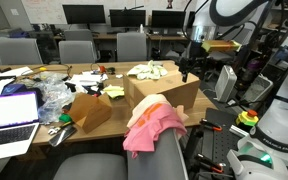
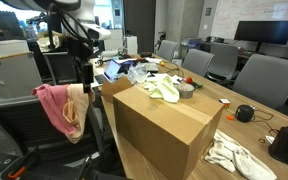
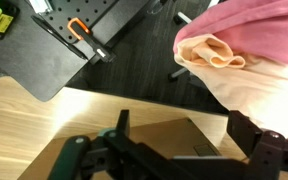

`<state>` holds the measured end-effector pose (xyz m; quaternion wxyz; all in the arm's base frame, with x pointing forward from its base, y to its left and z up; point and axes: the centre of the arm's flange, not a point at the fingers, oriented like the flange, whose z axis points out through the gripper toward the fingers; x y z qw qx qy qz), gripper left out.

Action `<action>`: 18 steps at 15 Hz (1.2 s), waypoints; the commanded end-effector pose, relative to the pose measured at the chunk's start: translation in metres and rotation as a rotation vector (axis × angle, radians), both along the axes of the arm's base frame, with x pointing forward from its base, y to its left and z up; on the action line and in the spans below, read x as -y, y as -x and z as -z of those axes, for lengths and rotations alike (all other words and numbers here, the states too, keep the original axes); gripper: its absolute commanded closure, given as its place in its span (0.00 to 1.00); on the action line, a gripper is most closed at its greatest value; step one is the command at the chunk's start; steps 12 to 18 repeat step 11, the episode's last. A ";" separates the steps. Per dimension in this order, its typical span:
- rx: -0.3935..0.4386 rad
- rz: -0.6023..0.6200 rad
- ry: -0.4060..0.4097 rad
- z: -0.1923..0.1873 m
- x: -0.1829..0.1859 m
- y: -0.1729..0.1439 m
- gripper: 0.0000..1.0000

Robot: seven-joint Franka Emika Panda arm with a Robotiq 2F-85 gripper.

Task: Move the t-shirts from the top of the brown box to the backrest of the grey chair

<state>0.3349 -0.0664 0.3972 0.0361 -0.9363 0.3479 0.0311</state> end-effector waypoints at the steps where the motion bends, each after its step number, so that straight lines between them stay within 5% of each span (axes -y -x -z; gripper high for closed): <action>1: 0.160 0.101 0.009 -0.038 0.011 0.037 0.00; 11: 0.376 0.281 -0.020 -0.080 0.045 0.094 0.00; 18: 0.376 0.281 -0.020 -0.080 0.045 0.094 0.00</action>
